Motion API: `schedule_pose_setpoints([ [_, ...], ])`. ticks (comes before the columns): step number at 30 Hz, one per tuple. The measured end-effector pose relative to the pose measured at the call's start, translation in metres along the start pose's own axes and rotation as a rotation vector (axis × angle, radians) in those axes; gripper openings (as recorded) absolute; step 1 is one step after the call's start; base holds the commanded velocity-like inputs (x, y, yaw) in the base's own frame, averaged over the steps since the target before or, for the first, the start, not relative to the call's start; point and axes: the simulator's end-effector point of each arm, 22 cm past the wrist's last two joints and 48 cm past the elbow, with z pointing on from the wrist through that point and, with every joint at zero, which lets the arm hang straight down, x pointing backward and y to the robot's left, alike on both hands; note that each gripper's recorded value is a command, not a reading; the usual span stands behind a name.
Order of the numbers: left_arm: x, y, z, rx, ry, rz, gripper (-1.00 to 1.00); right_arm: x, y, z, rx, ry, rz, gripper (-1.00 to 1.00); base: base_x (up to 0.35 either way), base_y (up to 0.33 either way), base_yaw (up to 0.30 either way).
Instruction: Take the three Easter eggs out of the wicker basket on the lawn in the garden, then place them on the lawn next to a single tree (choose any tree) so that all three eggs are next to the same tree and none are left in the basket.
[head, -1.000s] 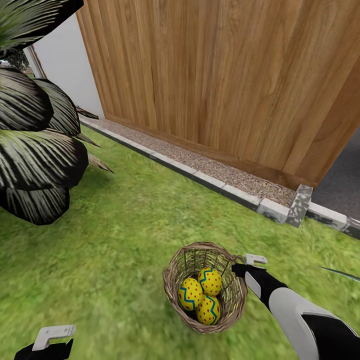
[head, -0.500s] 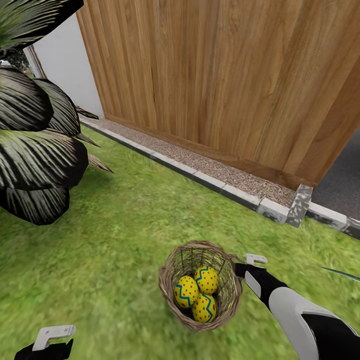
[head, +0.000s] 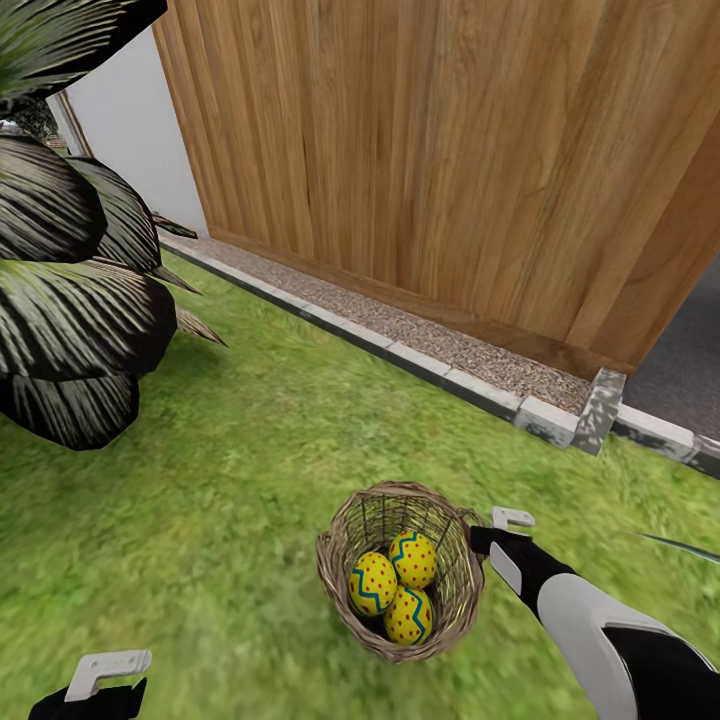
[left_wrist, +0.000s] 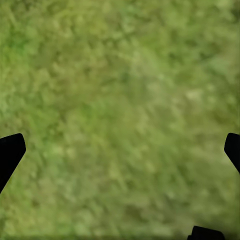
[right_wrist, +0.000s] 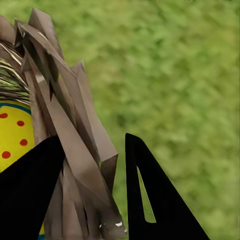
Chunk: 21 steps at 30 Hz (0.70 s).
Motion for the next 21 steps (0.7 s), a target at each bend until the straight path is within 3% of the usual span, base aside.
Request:
schedule_pose_setpoints([
  [21,-0.024,0.011,-0.025,-0.011,0.004,0.002,1.00,-0.022,0.008,-0.029,-0.009,0.002,-0.009,-1.00,0.000,0.000,0.000],
])
